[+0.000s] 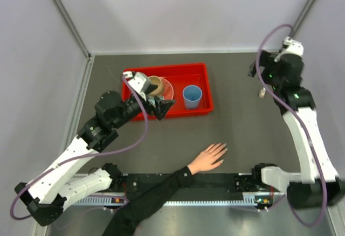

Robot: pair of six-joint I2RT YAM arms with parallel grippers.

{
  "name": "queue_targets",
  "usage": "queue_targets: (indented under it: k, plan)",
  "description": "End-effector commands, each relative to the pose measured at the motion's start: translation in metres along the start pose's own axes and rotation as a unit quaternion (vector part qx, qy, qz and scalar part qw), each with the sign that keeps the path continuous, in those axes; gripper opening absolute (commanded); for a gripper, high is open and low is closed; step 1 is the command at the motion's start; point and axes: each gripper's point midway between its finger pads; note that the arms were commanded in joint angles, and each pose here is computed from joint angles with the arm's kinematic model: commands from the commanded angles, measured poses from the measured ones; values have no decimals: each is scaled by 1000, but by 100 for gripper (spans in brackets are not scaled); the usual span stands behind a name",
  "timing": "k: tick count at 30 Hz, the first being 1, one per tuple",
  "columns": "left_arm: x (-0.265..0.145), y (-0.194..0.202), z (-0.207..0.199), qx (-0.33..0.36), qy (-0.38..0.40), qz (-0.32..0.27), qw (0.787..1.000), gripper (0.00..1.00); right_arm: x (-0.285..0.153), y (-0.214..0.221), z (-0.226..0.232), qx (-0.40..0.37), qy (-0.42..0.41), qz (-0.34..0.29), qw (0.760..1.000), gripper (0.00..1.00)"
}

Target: Paint the nails

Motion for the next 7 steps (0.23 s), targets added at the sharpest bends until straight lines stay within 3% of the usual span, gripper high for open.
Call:
queue_targets:
  k: [1,7]
  plan:
    - [-27,-98,20,-15,-58,-79,995,99,-65,-15,22,3,-88,-5,996,99]
    - [-49,-145,20,-43,-63,-156,985,99,-147,-55,52,0,-194,-62,979,99]
Point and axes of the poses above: each gripper's point midway between its finger pads, its own x axis out along the fingers, its own z axis along the line the jaws close on, y = z × x, and after that the axes turned 8 degrees about x, right-handed
